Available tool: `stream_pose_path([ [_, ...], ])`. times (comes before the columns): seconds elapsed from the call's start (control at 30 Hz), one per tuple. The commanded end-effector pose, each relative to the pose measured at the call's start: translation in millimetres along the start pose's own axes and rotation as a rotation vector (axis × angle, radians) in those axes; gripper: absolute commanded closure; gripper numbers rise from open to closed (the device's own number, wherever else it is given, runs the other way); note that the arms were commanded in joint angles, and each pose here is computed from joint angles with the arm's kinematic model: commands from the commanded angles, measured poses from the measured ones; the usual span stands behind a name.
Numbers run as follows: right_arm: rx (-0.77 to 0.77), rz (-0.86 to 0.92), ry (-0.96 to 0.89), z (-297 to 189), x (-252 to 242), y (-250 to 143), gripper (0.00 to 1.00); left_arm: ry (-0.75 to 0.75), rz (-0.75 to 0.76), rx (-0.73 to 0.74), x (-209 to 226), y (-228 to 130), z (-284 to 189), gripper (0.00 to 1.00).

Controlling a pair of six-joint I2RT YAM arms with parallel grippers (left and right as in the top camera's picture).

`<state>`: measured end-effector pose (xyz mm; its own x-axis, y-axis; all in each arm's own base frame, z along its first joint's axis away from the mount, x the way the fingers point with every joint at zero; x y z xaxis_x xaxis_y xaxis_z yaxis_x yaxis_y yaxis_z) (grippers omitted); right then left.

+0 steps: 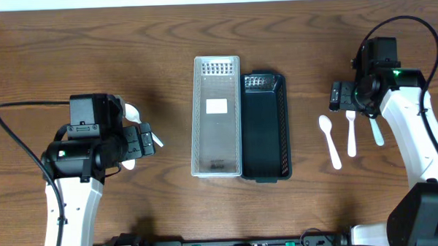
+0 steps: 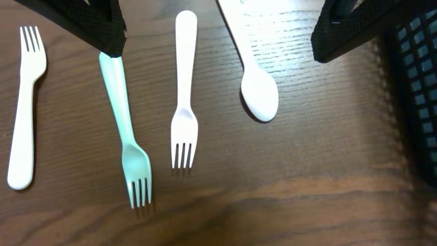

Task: Pack container
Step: 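Reach the right gripper to the white spoon and grasp it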

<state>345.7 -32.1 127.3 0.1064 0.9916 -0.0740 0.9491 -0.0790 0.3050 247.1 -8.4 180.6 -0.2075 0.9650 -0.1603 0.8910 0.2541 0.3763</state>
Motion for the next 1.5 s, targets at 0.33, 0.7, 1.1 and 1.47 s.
stream_pose_path([
  [0.33, 0.190, -0.254, 0.042, 60.3, 33.8, -24.4, 0.08, 0.005, 0.005, -0.022, 0.6, 6.7, -5.4, 0.02],
  [0.7, 0.330, -0.316, 0.057, 109.9, 44.2, -48.3, 0.06, 0.005, 0.005, -0.022, 0.6, 6.8, -5.4, 0.02],
  [1.1, 0.385, -0.323, 0.112, 122.7, 53.3, -61.3, 0.16, 0.005, 0.005, -0.022, 0.6, 6.7, -5.4, 0.02],
  [1.47, 0.388, -0.323, 0.112, 122.5, 53.2, -61.9, 0.40, 0.005, 0.006, -0.022, 0.6, 6.7, -5.4, 0.02],
])
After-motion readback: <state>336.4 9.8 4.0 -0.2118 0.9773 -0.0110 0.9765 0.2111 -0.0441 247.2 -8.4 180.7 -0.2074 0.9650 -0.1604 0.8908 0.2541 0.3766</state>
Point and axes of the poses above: each gripper's point midway between its finger pads, its own z axis out along the fingers, its own x axis along the line the jaws close on, y = z × x, the point moved 1 cm from there along -z, back along the fingers, and after that the axes turned 5 degrees about -z, right-handed, at the moved point
